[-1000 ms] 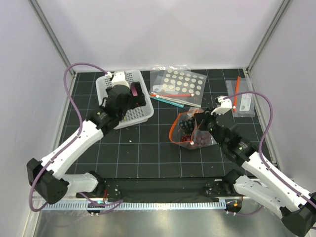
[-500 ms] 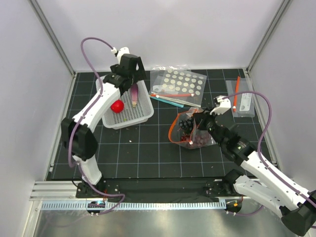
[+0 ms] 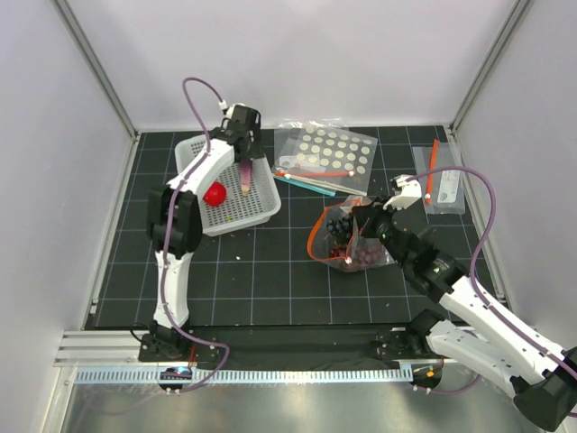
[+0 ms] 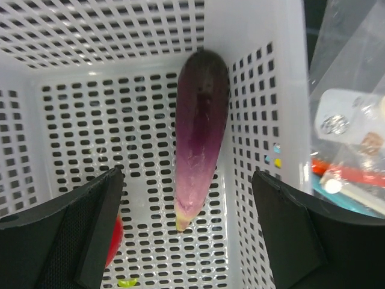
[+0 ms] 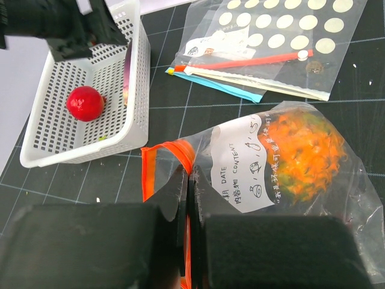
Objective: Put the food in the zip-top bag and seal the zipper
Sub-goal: Pick up the fake vegetable from the bin.
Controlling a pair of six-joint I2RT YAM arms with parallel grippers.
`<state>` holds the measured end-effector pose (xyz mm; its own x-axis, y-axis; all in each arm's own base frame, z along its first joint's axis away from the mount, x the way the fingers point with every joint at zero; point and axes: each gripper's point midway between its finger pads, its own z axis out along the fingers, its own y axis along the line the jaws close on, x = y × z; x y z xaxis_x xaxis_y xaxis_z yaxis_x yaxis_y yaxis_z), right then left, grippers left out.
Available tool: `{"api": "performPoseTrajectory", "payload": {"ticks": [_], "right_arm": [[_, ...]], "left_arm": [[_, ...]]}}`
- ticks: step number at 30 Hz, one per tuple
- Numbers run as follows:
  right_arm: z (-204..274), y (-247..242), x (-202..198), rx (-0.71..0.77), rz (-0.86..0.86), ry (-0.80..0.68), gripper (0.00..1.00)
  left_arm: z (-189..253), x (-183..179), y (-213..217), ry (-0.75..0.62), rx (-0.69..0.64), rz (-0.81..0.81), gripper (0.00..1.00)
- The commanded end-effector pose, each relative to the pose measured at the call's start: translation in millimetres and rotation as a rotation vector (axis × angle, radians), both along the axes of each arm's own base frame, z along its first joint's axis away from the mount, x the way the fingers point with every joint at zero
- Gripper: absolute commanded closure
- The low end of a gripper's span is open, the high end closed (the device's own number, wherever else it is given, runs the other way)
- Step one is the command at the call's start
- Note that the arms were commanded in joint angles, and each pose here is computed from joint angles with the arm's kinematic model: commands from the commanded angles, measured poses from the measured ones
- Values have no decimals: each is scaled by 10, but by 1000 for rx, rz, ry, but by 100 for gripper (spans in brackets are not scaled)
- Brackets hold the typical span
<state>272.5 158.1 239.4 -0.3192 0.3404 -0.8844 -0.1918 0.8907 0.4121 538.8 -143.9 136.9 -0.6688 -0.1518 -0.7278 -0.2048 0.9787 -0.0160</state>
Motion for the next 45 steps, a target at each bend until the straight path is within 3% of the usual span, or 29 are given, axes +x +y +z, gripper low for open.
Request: {"api": "performPoseTrajectory", "payload": {"ticks": [1, 8, 14, 16, 17, 19, 23, 24, 26, 27, 28, 31, 33, 34, 35, 41, 45], "right_arm": [[227, 39, 58, 65, -10, -71, 99], [229, 28, 57, 65, -14, -72, 99], [259, 4, 43, 69, -18, -80, 99], [255, 4, 43, 69, -20, -81, 99], [249, -3, 42, 67, -23, -80, 99], [256, -3, 41, 68, -21, -80, 99], [247, -1, 47, 64, -22, -80, 99], [234, -1, 52, 61, -24, -77, 99], [224, 6, 57, 60, -22, -75, 99], [230, 13, 57, 60, -19, -74, 99], [221, 19, 59, 60, -18, -71, 99], [256, 18, 45, 66, -13, -80, 99], [245, 15, 43, 63, -13, -79, 99], [233, 9, 48, 60, -16, -77, 99], [218, 19, 54, 57, -14, -74, 99], [200, 45, 72, 50, -8, -66, 99], [212, 52, 63, 48, 1, -69, 99]], "left_arm": [[-191, 18, -44, 59, 25, -59, 8], [-627, 30, -14, 175, -2, -66, 6], [-939, 42, 7, 247, -61, -75, 13], [-999, 44, 0, 258, -64, -81, 24], [-1086, 33, 17, 276, -56, -81, 36], [-1137, 12, 106, 293, -16, -46, 47], [-1147, -11, 209, 305, 30, -19, 79], [-937, 21, 219, 258, 25, -12, 82], [-926, -120, 278, 259, 41, -1, 88], [-774, -48, 273, 187, 24, 8, 90], [-701, -217, 303, 178, 3, 31, 92], [-277, -246, 157, 27, -149, 38, 94], [-374, -453, 122, 35, -188, 39, 94], [-84, -433, 51, -51, -229, 24, 93], [-173, -549, 55, -36, -233, 24, 94], [313, -880, -71, -123, -265, 0, 94], [291, -1383, -305, -115, -310, -75, 93]]}}
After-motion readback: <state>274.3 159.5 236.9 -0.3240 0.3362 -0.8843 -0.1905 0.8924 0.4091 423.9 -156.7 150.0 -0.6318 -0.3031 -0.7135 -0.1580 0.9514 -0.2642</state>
